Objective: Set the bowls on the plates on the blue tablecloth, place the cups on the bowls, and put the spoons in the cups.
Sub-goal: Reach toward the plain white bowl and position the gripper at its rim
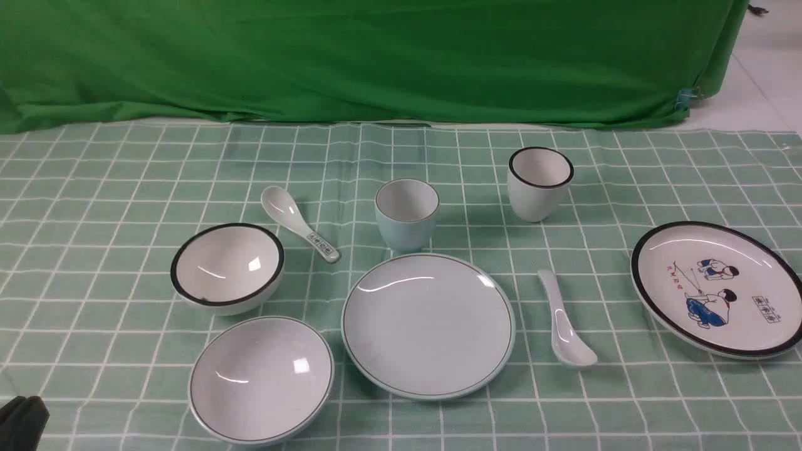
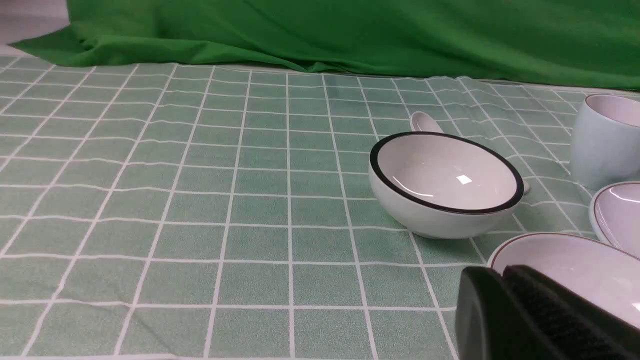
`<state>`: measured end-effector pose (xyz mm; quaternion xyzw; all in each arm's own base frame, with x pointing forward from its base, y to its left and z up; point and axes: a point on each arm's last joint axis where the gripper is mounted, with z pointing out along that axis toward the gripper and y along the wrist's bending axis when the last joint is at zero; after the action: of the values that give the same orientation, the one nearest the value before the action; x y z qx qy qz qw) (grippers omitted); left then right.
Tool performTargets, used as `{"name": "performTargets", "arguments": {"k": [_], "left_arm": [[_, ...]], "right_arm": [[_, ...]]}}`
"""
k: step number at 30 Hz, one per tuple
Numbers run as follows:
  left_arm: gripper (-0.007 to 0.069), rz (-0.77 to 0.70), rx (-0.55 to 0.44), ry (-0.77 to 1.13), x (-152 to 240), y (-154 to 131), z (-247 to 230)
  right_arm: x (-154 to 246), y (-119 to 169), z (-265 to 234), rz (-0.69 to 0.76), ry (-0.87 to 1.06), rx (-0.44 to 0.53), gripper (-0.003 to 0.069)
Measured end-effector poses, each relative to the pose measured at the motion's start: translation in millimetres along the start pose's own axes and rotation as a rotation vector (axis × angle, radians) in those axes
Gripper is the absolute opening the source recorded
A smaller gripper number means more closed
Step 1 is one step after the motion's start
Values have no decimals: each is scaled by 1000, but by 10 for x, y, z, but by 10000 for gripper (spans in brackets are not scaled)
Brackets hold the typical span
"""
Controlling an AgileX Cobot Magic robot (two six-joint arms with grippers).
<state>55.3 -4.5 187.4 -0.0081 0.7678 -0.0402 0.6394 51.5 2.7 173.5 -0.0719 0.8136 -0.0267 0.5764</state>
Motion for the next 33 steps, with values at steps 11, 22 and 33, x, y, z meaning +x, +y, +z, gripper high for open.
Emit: {"name": "performTargets", "arguments": {"k": [11,22,33], "left_arm": [[17,0,0,0,0,0,0],[17,-209,16,-149,-136,-1,-10],[18,-578,5,-631,-508,152,-170]], "right_arm": [[0,0,0,0,0,0,241],[0,0,0,0,0,0,241],[-17,6,0,46,-19,-7,241]]}}
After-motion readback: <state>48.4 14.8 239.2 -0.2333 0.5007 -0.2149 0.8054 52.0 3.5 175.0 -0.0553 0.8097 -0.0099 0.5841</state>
